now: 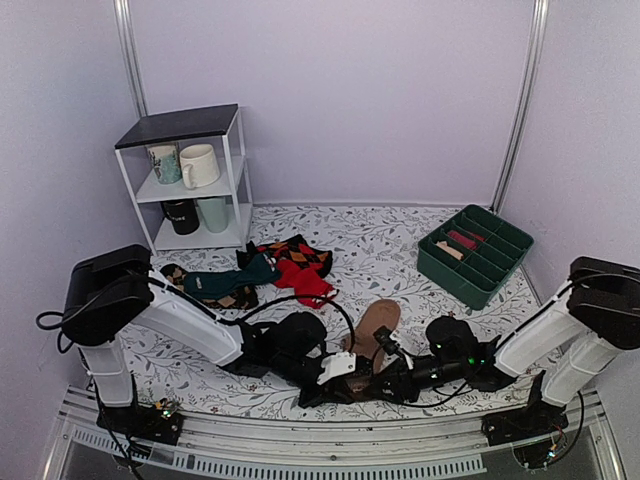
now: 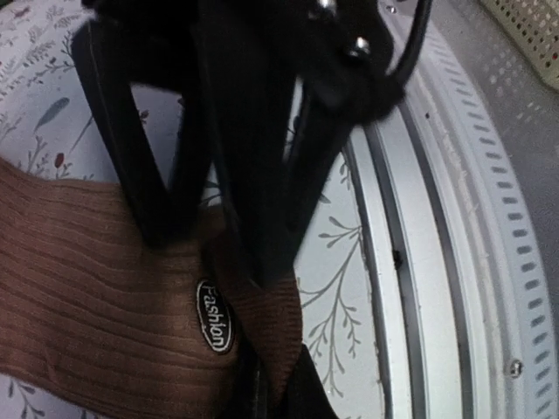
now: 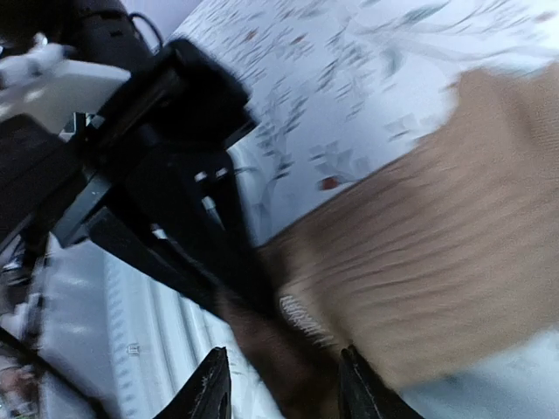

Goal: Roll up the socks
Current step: Roll a pair of socks at the center of the board.

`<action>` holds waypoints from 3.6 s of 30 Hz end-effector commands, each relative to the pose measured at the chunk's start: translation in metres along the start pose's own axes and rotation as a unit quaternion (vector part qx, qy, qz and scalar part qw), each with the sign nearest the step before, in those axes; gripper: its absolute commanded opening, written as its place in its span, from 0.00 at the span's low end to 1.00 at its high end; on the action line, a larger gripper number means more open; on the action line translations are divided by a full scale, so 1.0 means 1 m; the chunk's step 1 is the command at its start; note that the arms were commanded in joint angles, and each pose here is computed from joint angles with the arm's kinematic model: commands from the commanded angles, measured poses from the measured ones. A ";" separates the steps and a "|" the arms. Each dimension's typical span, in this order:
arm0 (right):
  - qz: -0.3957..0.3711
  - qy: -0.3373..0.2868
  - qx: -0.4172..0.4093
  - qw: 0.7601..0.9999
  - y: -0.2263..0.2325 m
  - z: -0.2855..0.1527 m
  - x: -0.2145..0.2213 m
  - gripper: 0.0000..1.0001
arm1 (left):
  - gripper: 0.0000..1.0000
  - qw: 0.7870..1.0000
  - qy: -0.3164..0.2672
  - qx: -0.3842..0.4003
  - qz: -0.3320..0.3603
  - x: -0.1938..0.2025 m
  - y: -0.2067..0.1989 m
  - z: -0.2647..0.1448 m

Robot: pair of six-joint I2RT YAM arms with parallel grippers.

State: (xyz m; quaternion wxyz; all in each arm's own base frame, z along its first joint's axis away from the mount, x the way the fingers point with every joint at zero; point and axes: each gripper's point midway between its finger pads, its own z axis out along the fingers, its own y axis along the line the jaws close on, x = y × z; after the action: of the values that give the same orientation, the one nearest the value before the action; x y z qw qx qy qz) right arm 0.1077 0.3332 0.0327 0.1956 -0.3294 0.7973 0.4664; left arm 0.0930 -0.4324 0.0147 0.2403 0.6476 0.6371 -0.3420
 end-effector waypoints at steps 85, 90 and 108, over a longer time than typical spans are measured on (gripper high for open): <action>0.032 0.111 0.012 0.993 -0.005 0.003 0.082 0.02 | 0.42 0.961 -0.093 -0.110 0.236 -0.016 -0.014 -0.042; 0.040 0.115 0.017 0.992 -0.008 0.003 0.083 0.02 | 0.42 0.962 -0.088 -0.088 0.245 -0.013 -0.024 -0.031; 0.049 0.127 0.010 0.991 -0.007 0.004 0.088 0.03 | 0.00 0.971 -0.024 -0.088 0.219 0.011 -0.013 0.000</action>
State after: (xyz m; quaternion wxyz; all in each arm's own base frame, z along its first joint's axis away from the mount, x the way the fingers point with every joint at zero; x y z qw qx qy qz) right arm 0.0685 0.3353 0.0185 0.1544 -0.3549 0.7844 0.4847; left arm 0.0823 -0.4221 0.0184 0.4011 0.7329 0.4913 -0.2461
